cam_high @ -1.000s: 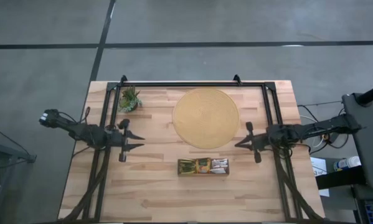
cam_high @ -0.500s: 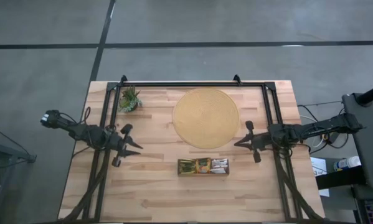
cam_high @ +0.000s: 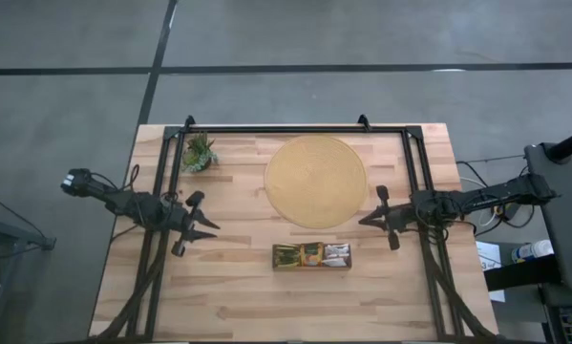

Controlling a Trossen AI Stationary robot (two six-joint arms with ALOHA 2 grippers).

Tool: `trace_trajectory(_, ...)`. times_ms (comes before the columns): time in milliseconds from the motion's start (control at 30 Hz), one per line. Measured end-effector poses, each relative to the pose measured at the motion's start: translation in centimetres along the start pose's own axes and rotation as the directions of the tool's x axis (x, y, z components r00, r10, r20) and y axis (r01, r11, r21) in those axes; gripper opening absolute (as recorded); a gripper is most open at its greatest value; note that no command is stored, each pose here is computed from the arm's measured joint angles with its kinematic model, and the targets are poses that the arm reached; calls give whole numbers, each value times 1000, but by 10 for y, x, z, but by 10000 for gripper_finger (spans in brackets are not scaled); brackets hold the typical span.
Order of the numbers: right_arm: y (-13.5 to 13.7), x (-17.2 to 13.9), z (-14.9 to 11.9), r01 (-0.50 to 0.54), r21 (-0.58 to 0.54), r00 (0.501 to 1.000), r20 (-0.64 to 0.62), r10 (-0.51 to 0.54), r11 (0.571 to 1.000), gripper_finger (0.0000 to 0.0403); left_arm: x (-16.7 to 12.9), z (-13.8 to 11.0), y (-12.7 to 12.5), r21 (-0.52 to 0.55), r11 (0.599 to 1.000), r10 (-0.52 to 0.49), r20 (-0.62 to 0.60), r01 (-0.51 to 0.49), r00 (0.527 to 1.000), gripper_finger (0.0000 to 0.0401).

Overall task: Pick & Place Tea
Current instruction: Return to Home Position

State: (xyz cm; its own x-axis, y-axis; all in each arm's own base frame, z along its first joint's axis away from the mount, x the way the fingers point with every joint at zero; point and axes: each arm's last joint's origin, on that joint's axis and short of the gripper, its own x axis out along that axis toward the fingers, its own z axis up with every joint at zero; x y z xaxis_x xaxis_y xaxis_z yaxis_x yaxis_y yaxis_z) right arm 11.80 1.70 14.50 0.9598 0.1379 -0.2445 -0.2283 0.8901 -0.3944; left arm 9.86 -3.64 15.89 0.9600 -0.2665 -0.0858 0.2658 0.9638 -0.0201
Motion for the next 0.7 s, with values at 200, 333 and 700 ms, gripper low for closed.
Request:
trace_trajectory(200,0,0,0,0,0,1000,0,0,1000,9,0,0,0,-1,1000,0,2,0,1000,98)
trace_trajectory(333,0,0,0,1,0,1000,0,-1,1000,9,0,0,0,-1,1000,0,3,0,1000,98)
trace_trajectory(700,0,0,0,1,0,1000,0,-1,1000,9,0,1,0,-2,1000,0,6,0,1000,98)
